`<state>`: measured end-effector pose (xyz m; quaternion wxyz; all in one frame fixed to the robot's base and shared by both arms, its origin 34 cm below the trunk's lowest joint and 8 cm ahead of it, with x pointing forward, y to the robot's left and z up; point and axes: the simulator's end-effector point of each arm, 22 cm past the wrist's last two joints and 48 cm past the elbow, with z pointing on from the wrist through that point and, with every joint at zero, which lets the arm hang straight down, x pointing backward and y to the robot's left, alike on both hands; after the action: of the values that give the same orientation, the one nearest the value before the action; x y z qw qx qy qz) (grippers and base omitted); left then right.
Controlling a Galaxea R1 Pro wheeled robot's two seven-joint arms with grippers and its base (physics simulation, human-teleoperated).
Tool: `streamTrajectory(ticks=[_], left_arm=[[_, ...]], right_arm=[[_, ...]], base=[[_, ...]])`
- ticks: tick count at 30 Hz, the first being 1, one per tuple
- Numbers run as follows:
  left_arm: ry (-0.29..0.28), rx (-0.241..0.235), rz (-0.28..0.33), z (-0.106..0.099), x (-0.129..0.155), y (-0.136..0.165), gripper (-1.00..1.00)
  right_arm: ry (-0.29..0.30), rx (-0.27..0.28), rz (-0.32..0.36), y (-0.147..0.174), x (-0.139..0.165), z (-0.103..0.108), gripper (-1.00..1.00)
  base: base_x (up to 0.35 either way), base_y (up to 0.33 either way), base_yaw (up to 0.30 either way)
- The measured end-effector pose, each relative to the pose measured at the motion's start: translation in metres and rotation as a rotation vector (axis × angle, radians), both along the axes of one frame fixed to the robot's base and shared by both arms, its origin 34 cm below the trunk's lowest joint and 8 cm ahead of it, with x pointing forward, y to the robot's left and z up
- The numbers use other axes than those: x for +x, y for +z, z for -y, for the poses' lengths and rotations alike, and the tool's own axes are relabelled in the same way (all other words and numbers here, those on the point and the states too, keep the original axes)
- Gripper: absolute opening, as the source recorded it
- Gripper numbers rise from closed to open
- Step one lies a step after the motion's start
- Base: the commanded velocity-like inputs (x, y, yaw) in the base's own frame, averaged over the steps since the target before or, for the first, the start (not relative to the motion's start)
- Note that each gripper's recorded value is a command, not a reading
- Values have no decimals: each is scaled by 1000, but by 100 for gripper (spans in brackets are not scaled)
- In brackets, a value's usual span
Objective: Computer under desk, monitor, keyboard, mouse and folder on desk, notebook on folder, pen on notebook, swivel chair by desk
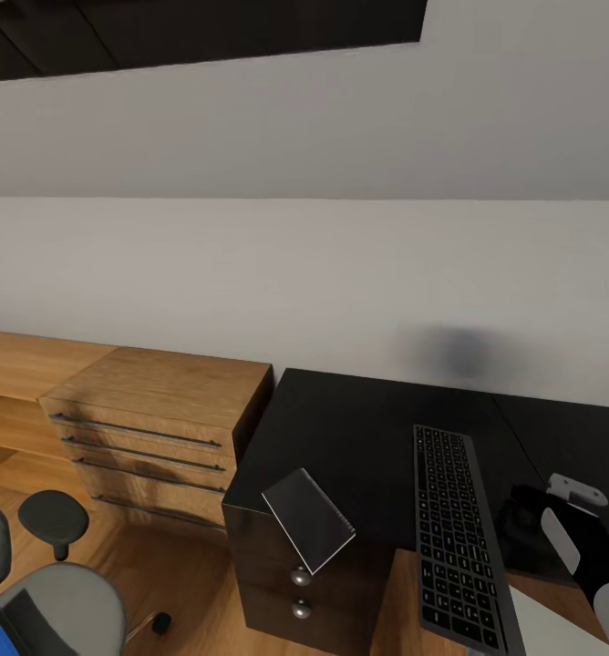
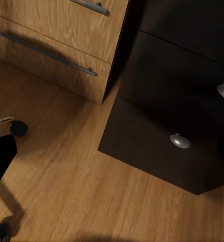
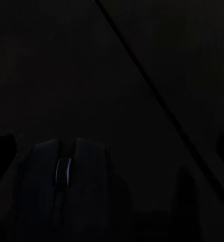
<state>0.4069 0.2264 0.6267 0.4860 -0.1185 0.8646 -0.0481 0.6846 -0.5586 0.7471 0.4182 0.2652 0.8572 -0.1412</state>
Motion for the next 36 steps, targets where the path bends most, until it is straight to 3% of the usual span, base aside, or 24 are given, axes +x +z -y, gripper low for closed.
streamTrajectory(ticks=[7, 18, 23, 26, 33, 36], left_arm=[[1, 0, -5, 0, -1, -2, 100], [1, 1, -13, -1, -4, -4, 100], [1, 1, -24, 0, -7, -8, 100], [2, 1, -28, -1, -9, -9, 100], [3, 3, -29, -2, -9, -9, 100], [3, 3, -29, -2, -9, -10, 100]], right_arm=[[4, -7, 35, 14, 8, 1, 100], [65, -32, 148, 91, 40, -11, 100], [89, 16, 167, 110, 29, -24, 100], [117, 89, 185, 128, 13, -40, 100], [139, 118, 195, 137, 8, -50, 100], [158, 176, 228, 145, 12, -62, 100]], base=[[0, 0, 0], [0, 0, 0], [0, 0, 0], [0, 0, 0], [0, 0, 0], [0, 0, 0]])
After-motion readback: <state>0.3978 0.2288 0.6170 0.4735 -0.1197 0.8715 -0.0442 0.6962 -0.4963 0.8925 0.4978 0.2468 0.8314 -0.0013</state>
